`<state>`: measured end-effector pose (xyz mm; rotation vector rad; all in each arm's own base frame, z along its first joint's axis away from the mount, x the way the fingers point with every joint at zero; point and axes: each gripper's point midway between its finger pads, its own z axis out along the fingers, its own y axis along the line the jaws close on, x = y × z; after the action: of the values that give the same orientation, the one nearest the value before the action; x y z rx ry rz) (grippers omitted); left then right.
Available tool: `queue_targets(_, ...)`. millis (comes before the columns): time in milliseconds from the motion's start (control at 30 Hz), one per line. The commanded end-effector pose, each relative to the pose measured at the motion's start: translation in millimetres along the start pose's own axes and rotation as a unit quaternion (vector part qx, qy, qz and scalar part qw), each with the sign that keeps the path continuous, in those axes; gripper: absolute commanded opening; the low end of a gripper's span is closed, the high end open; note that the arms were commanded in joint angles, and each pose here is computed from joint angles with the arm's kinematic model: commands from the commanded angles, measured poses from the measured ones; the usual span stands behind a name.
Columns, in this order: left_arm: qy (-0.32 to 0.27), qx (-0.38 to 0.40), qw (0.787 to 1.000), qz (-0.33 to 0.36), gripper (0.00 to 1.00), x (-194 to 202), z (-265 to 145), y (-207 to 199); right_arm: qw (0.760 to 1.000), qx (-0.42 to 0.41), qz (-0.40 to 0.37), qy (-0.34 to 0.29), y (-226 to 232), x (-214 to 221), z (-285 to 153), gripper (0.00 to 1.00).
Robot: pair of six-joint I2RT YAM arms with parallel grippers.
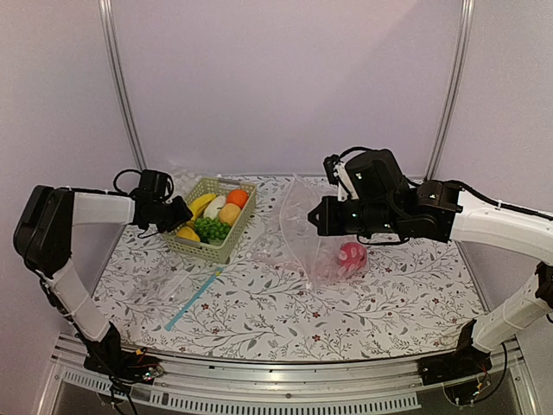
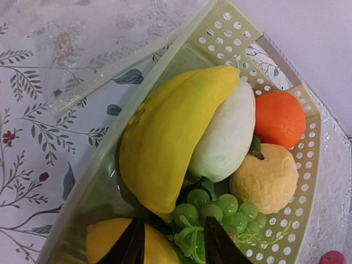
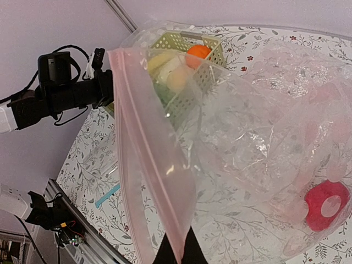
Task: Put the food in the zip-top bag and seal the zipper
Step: Pick up the fake fruit from the bin.
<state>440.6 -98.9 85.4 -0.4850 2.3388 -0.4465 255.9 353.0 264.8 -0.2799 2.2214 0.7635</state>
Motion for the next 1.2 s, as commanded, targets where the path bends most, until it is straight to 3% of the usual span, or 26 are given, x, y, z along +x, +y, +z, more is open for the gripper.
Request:
queue_targets(0,0.009,0.003,1.0,-0.012,0.35,4.3,8.5,7.8,1.0,0.007,0.002,-0.007,-4.0,-5.2,-3.4,0.0)
queue_targets(367,0.009,0.028,0.999,-0.025,0.29,3.1,20.0,0.0,1.0,0.01,0.002,-0.007,-5.1,-5.2,-4.6,0.0)
queue_targets(567,0.012,0.037,0.999,-0.032,0.18,4.3,21.6,-2.6,1.0,0.013,0.001,-0.006,-6.9,-4.3,-4.3,0.0)
queue_targets(667,0.008,0.038,0.999,-0.032,0.06,2.8,16.3,-3.2,1.0,0.015,0.001,-0.006,-7.2,-4.4,-3.2,0.0)
queue_targets(733,-0.003,0.039,0.999,-0.032,0.0,-0.7,9.1,-3.8,1.0,0.014,0.0,-0.005,-5.7,-5.2,-2.6,0.0)
queue_targets(1167,-0.09,0.107,0.99,0.004,0.0,-48.8,-78.3,-45.7,1.0,0.013,-0.008,-0.001,-2.6,-7.7,-3.6,0.0)
